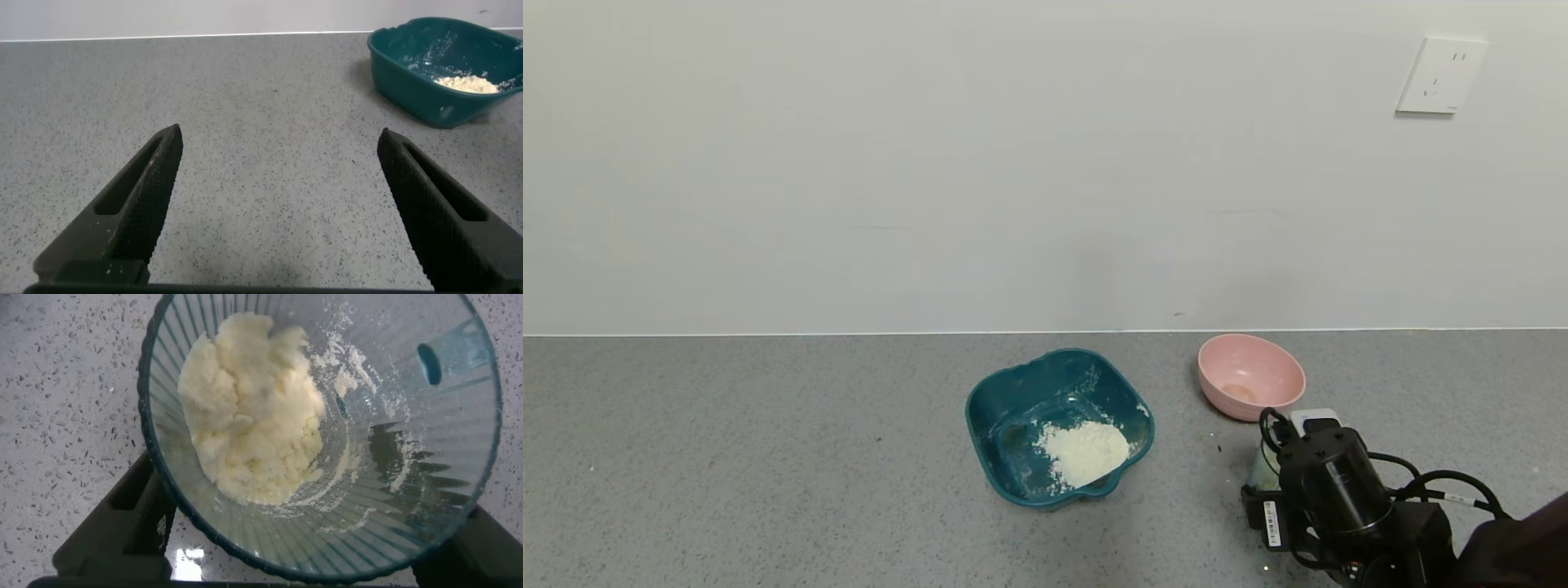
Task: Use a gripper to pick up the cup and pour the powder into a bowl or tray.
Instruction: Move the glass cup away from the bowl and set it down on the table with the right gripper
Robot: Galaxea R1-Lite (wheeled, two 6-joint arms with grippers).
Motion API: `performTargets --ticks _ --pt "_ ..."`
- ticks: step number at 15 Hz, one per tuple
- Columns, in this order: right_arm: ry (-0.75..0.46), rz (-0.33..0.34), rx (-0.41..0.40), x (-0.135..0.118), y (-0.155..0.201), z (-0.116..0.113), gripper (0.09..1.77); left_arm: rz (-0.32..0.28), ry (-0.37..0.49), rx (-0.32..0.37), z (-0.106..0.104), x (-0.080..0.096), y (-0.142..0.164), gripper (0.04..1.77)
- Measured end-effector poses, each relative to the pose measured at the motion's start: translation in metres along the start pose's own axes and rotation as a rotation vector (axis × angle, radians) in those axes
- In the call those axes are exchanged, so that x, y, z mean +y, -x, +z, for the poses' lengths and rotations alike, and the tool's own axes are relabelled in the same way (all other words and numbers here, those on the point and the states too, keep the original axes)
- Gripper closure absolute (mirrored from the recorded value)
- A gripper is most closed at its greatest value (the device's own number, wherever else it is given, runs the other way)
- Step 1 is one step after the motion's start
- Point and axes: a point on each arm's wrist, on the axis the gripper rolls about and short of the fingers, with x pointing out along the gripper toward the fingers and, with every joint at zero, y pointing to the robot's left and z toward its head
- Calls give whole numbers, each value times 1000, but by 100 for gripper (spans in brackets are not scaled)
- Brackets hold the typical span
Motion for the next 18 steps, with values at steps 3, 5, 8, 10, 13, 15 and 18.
performTargets --ticks 3,5,8,10,13,15,18 --pt "5 5 3 0 2 -1 24 0 0 0 0 0 0 9" --pt "13 14 8 0 7 -2 22 0 0 0 0 0 0 9" --pt "14 21 3 -3 15 -1 19 0 0 0 0 0 0 9" --pt "14 23 1 -7 20 -3 19 0 0 0 0 0 0 9" --pt "8 28 -10 -14 30 -3 17 0 0 0 0 0 0 9" --pt "1 30 -20 -20 37 -4 17 0 0 0 0 0 0 9" --pt "-12 35 -40 -31 50 -7 16 0 0 0 0 0 0 9"
